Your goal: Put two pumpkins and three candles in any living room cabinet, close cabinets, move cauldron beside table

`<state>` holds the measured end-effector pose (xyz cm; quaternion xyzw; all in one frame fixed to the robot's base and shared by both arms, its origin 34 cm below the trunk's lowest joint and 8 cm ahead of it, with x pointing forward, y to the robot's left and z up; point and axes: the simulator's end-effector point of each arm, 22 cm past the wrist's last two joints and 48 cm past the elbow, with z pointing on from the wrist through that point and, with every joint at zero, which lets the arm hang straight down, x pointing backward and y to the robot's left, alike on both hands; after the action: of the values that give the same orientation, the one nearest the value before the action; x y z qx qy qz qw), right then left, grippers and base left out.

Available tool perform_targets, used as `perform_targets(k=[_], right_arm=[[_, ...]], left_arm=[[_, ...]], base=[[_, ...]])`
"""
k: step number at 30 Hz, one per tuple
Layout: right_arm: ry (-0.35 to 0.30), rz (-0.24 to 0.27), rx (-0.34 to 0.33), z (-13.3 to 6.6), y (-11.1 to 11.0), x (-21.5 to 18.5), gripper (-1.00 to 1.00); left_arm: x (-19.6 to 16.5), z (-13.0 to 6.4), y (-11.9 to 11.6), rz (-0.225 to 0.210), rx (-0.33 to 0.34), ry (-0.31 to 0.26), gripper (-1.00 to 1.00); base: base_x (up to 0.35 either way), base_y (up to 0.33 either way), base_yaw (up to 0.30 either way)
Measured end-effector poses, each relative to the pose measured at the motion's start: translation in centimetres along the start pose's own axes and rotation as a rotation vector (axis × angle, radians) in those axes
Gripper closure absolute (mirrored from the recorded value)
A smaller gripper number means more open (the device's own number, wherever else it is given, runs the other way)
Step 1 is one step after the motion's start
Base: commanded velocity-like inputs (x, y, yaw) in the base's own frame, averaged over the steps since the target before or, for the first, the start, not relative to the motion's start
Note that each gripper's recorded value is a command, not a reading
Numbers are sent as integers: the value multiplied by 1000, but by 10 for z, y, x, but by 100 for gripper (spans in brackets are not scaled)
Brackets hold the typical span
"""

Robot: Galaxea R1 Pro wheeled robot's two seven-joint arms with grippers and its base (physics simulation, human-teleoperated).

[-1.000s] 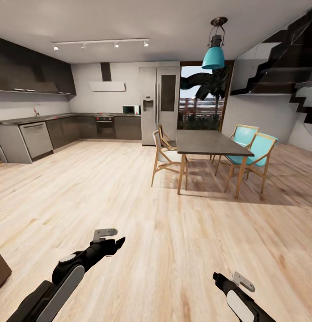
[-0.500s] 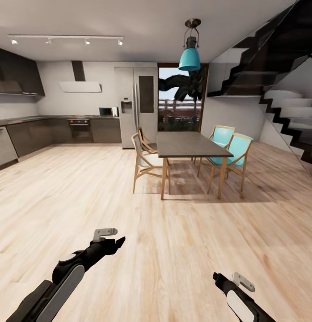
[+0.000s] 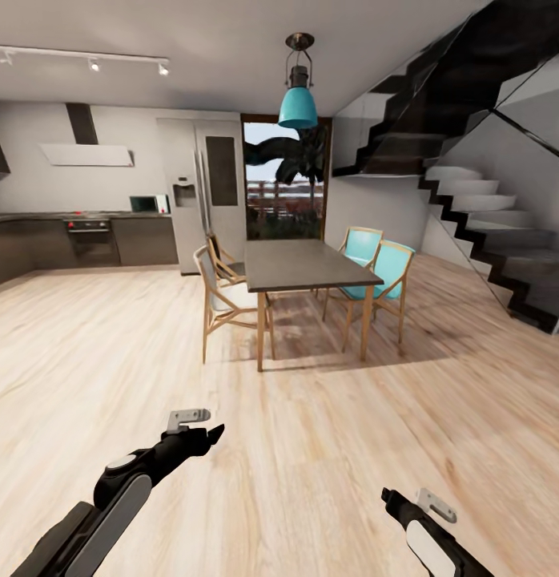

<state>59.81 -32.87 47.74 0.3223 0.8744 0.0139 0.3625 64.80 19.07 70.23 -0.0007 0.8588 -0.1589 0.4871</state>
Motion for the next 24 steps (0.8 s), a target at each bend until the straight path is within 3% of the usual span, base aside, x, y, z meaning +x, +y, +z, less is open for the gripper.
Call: perform_targets(k=[24], right_arm=[[-8, 0, 0, -3, -1, -4, -100]], left_arm=[[-5, -4, 0, 3, -1, -11, -100]], base=[[339, 0, -272]])
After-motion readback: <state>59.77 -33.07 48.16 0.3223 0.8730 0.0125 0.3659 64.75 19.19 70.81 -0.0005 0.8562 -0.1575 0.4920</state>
